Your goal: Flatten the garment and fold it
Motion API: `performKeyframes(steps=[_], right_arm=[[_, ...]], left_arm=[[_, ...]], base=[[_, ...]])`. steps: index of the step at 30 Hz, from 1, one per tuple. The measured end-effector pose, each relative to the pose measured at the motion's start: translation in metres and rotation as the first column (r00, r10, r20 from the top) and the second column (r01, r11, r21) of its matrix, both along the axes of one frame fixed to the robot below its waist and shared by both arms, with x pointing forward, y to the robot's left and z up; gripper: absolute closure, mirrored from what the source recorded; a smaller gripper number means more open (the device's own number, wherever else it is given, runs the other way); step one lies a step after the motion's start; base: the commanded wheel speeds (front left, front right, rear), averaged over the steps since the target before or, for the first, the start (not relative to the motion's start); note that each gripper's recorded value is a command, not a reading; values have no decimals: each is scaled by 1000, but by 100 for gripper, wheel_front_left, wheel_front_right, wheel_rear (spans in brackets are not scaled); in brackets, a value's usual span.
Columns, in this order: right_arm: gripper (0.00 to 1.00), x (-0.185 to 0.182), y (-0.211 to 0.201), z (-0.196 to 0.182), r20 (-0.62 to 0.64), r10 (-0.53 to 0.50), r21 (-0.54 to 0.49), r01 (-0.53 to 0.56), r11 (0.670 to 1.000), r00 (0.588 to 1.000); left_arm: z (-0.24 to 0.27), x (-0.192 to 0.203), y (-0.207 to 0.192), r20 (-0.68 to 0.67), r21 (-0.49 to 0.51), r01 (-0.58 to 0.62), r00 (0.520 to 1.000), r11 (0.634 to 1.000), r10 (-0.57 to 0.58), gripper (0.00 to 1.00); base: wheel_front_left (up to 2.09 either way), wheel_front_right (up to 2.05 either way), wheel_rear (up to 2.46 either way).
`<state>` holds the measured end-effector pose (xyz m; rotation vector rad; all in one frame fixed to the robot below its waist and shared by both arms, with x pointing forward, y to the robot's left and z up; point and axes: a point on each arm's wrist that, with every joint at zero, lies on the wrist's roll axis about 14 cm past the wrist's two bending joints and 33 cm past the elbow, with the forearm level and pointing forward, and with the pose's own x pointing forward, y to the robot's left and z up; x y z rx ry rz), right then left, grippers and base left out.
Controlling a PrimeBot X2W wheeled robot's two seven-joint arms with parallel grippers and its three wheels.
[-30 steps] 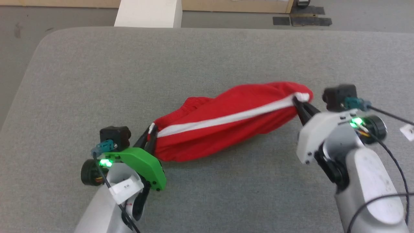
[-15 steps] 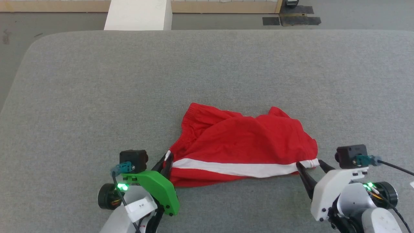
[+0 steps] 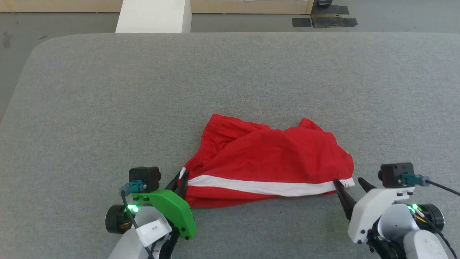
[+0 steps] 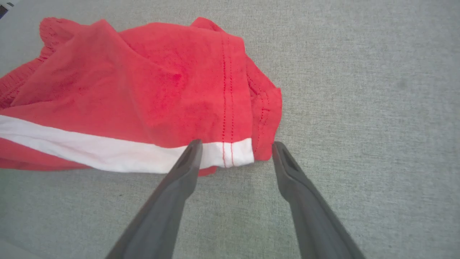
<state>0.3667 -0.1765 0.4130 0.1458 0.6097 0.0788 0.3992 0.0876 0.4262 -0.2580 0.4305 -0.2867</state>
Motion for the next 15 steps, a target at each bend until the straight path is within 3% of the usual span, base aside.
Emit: performKeyframes(steps=[8,10,11,12,14,15], right_arm=[[0,13,25,-2,-14,76,15,-76,997,997],[21,15,29,-2,-16,87,24,-86,996,996],[61,15,31,-3,-20,92,24,-92,995,996],[88,15,33,-3,-20,102,15,-102,995,995],[100,16,34,0,-7,112,-5,-112,994,994],[100,16,35,1,-4,115,0,-115,993,993]], left_arm=[[-2,-1,6,-9,10,-11,1000,1000,11,100],[-3,-1,7,-9,12,-14,1000,1000,14,100],[-3,-2,8,-9,13,-15,1000,1000,15,100],[-2,-2,8,-8,14,-16,1000,1000,16,100],[-2,-2,9,-7,15,-18,1000,1000,19,100],[-1,-2,9,-5,16,-19,1000,1000,19,100]], base=[[0,0,0],[0,0,0],[0,0,0],[0,0,0],[0,0,0],[0,0,0]])
